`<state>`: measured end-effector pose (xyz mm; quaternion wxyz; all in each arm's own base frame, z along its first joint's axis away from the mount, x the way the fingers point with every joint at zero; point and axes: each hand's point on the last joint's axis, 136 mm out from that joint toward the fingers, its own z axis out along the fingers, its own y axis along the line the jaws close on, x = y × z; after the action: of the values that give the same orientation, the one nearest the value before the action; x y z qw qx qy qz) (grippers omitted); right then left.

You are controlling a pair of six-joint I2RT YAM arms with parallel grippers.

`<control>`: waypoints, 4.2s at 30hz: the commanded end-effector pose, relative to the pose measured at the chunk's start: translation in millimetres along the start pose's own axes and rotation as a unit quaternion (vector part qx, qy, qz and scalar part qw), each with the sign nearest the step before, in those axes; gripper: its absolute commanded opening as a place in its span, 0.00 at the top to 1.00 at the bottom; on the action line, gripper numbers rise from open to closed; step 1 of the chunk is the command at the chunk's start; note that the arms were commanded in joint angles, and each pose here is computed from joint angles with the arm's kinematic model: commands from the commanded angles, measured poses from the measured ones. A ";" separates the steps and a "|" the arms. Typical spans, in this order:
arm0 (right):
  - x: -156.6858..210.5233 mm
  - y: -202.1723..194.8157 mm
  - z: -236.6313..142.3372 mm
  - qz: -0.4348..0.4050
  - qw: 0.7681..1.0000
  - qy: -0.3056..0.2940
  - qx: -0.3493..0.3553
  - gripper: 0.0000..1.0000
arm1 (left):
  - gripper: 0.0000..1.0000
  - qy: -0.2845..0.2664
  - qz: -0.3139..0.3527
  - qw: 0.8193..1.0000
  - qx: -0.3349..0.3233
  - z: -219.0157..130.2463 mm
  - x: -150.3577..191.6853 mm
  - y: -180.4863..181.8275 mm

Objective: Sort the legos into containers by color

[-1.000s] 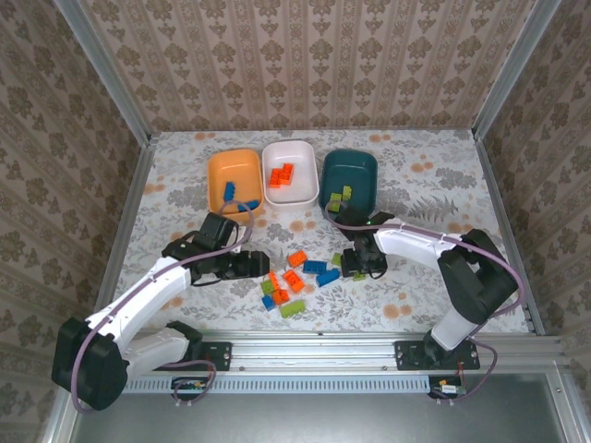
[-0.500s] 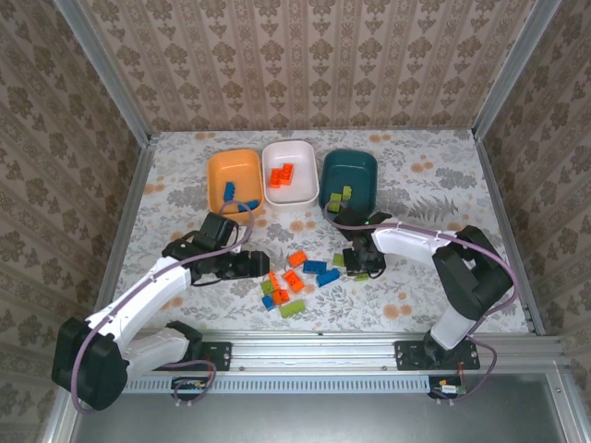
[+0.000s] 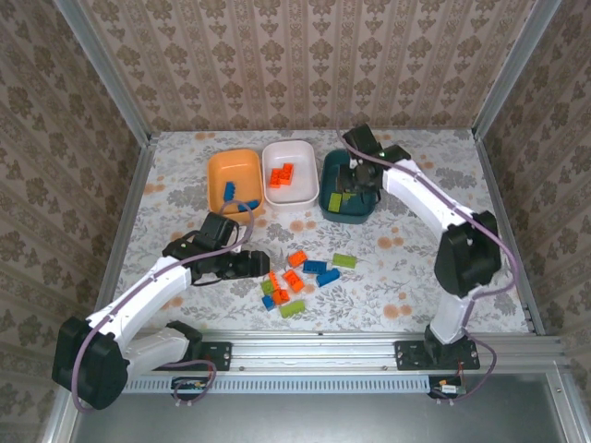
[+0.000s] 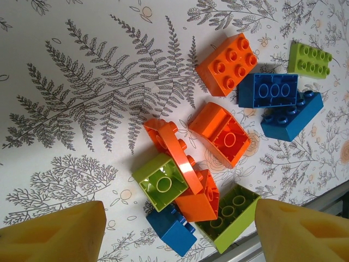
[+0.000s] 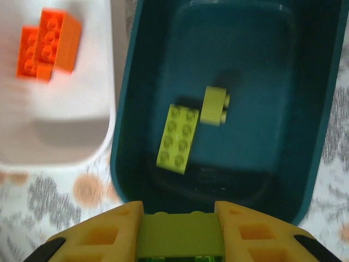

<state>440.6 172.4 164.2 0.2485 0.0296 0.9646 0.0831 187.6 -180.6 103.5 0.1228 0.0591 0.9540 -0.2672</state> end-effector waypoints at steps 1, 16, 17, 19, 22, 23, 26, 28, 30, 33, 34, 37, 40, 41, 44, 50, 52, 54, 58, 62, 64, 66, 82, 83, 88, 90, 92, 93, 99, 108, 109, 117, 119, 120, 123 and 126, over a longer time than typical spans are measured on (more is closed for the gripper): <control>-15.1 -4.7 44.3 -0.014 1.000 0.016 0.021 0.68 | 0.26 0.008 -0.005 1.000 -0.008 0.1 6.8 6.8; -66.0 -3.4 117.7 -0.025 0.998 -0.016 0.052 0.51 | 0.26 0.017 -0.016 1.000 -0.015 -3.6 20.8 13.3; -66.6 -3.0 112.9 -0.024 0.998 -0.017 0.052 0.46 | 0.26 0.016 -0.016 1.000 -0.015 -3.5 20.2 12.9; -68.4 -3.0 98.7 -0.023 0.998 -0.021 0.050 0.37 | 0.26 0.018 -0.017 1.000 -0.014 -2.3 19.7 12.6; -65.8 -2.2 66.9 -0.012 0.999 -0.030 0.039 0.34 | 0.26 0.016 -0.017 1.000 -0.010 -1.1 17.2 10.7; -61.3 -1.3 52.1 -0.006 0.999 -0.033 0.030 0.33 | 0.26 0.015 -0.017 1.000 -0.008 -0.9 15.8 9.3; -31.2 4.4 17.9 -0.001 1.000 -0.028 -0.007 0.33 | 0.27 0.010 -0.016 1.000 -0.005 0.1 12.1 6.7; -1.0 3.2 3.4 -0.004 1.000 -0.011 -0.022 0.32 | 0.27 0.009 -0.013 1.000 -0.002 1.8 9.5 4.0; 37.5 2.8 -3.9 -0.013 0.999 0.023 -0.038 0.32 | 0.27 0.012 -0.009 1.000 -0.004 4.7 7.7 2.4; 103.7 -4.8 -3.1 -0.030 0.995 0.094 -0.030 0.32 | 0.28 0.020 0.001 1.000 -0.010 11.0 4.2 0.8; 126.4 -6.3 -1.1 -0.041 0.992 0.116 -0.026 0.32 | 0.28 0.024 0.003 1.000 -0.011 14.2 3.4 0.1; 173.5 -11.4 1.1 -0.058 0.987 0.148 -0.010 0.32 | 0.28 0.035 0.009 0.999 -0.014 23.6 0.2 -3.0; 197.4 -13.6 3.1 -0.041 0.987 0.156 -0.018 0.32 | 0.30 0.044 0.014 0.999 -0.019 31.5 -2.4 -6.5; 202.0 -11.8 4.3 -0.034 0.987 0.156 -0.026 0.33 | 0.30 0.046 0.016 0.999 -0.023 33.8 -3.6 -7.1; 211.2 -6.9 6.1 -0.029 0.986 0.160 -0.035 0.33 | 0.32 0.052 0.023 0.998 -0.033 39.4 -8.2 -9.5; 215.0 -4.7 6.8 -0.033 0.986 0.158 -0.037 0.34 | 0.39 0.074 0.034 0.995 -0.051 52.1 -14.7 -13.5; 214.4 -5.3 5.2 -0.034 0.987 0.153 -0.038 0.34 | 0.41 0.087 0.034 0.994 -0.056 58.0 -12.3 -13.4; 213.7 -6.6 4.1 -0.034 0.987 0.151 -0.036 0.34 | 0.41 0.100 0.033 0.993 -0.061 62.9 -8.6 -13.0; 213.0 -8.4 3.8 -0.035 0.988 0.146 -0.032 0.34 | 0.42 0.116 0.035 0.990 -0.071 69.1 -2.0 -12.4; 215.4 -8.1 6.5 -0.033 0.988 0.148 -0.034 0.34 | 0.42 0.121 0.036 0.989 -0.077 71.1 1.4 -11.3; 216.6 -7.9 8.0 -0.031 0.988 0.149 -0.035 0.34 | 0.42 0.121 0.034 0.989 -0.077 72.5 1.4 -10.3; 218.1 -8.1 9.6 -0.030 0.988 0.151 -0.036 0.34 | 0.43 0.124 0.035 0.989 -0.074 75.1 2.2 -11.1; 219.9 -6.6 8.4 -0.024 0.988 0.148 -0.039 0.33 | 0.39 0.144 0.032 0.985 -0.092 90.8 8.2 -1.1; 220.1 -6.3 8.8 -0.024 0.988 0.149 -0.039 0.33 | 0.39 0.144 0.033 0.985 -0.090 92.3 7.2 -2.1; 220.8 -7.1 9.2 -0.024 0.988 0.149 -0.037 0.33 | 0.42 0.152 0.035 0.983 -0.092 100.3 5.0 -2.8; 221.2 -9.2 9.8 -0.025 0.988 0.148 -0.033 0.33 | 0.44 0.155 0.036 0.983 -0.092 103.2 4.7 -2.7; 222.1 -10.3 11.0 -0.026 0.988 0.149 -0.031 0.33 | 0.45 0.157 0.036 0.983 -0.090 105.6 5.0 -3.4; 222.8 -10.6 11.5 -0.026 0.988 0.150 -0.030 0.33 | 0.44 0.159 0.035 0.983 -0.089 106.9 5.5 -3.4; 223.3 -10.5 13.5 -0.025 0.988 0.149 -0.030 0.33 | 0.45 0.170 0.035 0.981 -0.085 112.4 10.8 -4.5; 223.5 -11.8 12.9 -0.024 0.988 0.147 -0.029 0.33 | 0.60 0.174 0.035 0.981 -0.083 115.2 12.5 -5.1; 223.0 -11.8 12.7 -0.024 0.989 0.146 -0.029 0.33 | 0.60 0.174 0.036 0.981 -0.083 115.2 11.8 -5.5; 220.5 -13.6 11.5 -0.024 0.990 0.140 -0.024 0.33 | 0.76 0.170 0.045 0.981 -0.083 113.5 1.6 -9.8; 219.7 -14.0 11.4 -0.024 0.990 0.138 -0.022 0.33 | 0.82 0.167 0.045 0.982 -0.082 111.5 -2.3 -10.5; 220.0 -14.7 11.1 -0.024 0.990 0.138 -0.021 0.33 | 0.82 0.166 0.045 0.982 -0.082 110.4 -4.5 -10.3; 219.0 -14.8 10.7 -0.026 0.990 0.137 -0.020 0.33 | 0.82 0.161 0.046 0.983 -0.079 106.5 -12.0 -12.1; 217.9 -15.0 10.2 -0.026 0.990 0.136 -0.018 0.33 | 0.83 0.153 0.045 0.985 -0.072 102.7 -20.8 -15.3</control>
<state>255.3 184.1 43.5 0.1068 -0.0126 0.9887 0.1044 214.4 -238.3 22.1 -0.0208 0.1202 0.9802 -0.1560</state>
